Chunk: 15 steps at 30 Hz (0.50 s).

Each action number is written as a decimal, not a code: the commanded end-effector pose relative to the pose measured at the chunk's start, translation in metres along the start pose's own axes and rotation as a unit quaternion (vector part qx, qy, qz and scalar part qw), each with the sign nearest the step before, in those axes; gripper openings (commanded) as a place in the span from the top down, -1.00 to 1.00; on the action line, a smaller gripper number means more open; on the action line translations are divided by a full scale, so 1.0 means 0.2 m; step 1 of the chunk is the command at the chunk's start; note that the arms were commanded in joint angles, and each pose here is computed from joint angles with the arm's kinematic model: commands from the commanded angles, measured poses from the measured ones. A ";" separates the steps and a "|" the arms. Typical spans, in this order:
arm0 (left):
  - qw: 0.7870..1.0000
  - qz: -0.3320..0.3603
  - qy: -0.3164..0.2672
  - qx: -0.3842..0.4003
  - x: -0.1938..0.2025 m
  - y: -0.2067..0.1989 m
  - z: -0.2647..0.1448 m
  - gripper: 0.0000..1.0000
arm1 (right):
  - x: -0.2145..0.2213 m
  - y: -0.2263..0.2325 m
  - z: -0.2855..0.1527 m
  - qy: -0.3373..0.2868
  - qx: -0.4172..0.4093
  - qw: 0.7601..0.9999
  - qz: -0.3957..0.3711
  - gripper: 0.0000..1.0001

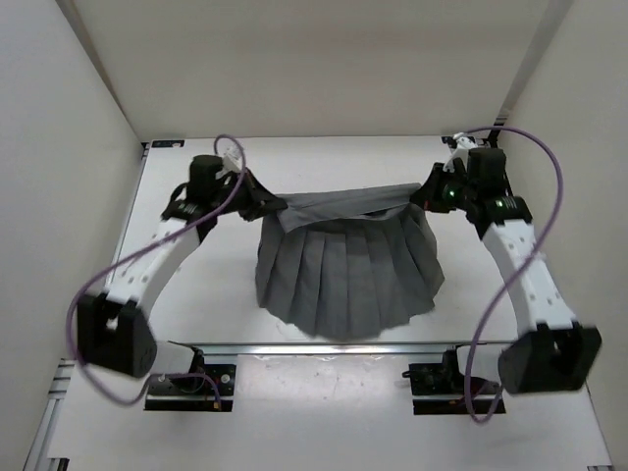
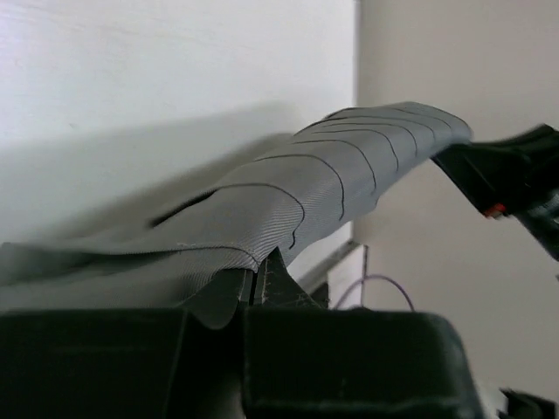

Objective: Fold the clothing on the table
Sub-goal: Flatten the skirt out

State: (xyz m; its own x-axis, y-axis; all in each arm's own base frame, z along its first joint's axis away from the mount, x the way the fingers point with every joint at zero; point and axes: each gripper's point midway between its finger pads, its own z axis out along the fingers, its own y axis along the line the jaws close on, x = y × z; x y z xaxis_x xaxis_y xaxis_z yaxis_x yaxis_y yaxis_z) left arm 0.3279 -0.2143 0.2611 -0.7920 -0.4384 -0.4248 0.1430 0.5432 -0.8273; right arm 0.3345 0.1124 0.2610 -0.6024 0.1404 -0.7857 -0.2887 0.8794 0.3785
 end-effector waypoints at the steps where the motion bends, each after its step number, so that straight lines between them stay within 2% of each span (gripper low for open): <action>1: 0.997 0.057 -0.051 -0.001 -0.28 -0.12 0.09 1.00 | -0.28 -0.01 0.05 -0.047 -0.014 0.999 -0.015 1.00; 2: 0.998 0.053 -0.041 -0.016 -0.31 -0.07 0.17 1.00 | -0.33 -0.07 0.09 -0.049 0.006 0.999 -0.015 1.00; 4: 0.995 0.071 -0.063 0.015 -0.49 -0.23 0.22 1.00 | -0.57 -0.02 0.03 -0.099 0.021 0.994 -0.046 1.00; 5: 0.993 0.076 -0.080 0.041 -0.59 -0.34 0.18 1.00 | -0.61 -0.03 0.03 -0.107 0.023 0.993 -0.051 1.00; 6: 0.993 0.076 -0.081 0.041 -0.61 -0.35 0.21 1.00 | -0.74 0.01 -0.03 -0.139 0.029 0.987 -0.070 0.99; 9: 0.986 0.095 -0.117 0.072 -0.78 -0.52 0.10 1.00 | -0.94 0.13 -0.21 -0.212 0.038 0.969 -0.118 1.00; 12: 0.981 0.114 -0.134 0.085 -0.81 -0.59 0.00 1.00 | -0.96 0.22 -0.33 -0.240 0.018 0.961 -0.135 0.99; 13: 0.982 0.110 -0.130 0.084 -0.76 -0.56 -0.03 1.00 | -0.91 0.20 -0.31 -0.230 0.007 0.965 -0.124 0.99; 14: 0.986 0.097 -0.119 0.068 -0.70 -0.45 0.00 1.00 | -0.81 0.16 -0.30 -0.214 0.008 0.971 -0.104 1.00; 15: 0.984 0.099 -0.124 0.080 -0.67 -0.47 -0.04 1.00 | -0.76 0.17 -0.33 -0.214 -0.007 0.972 -0.097 0.99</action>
State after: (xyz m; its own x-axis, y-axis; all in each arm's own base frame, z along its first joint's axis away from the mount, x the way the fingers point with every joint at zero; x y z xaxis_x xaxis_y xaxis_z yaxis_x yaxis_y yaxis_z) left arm 0.4353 -0.2172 0.4012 -0.5951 -0.4930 -0.6347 0.3898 0.5136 -0.7644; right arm 0.3790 0.1106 0.4347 -0.1835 0.1245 -0.9751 -0.4158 0.8890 0.1917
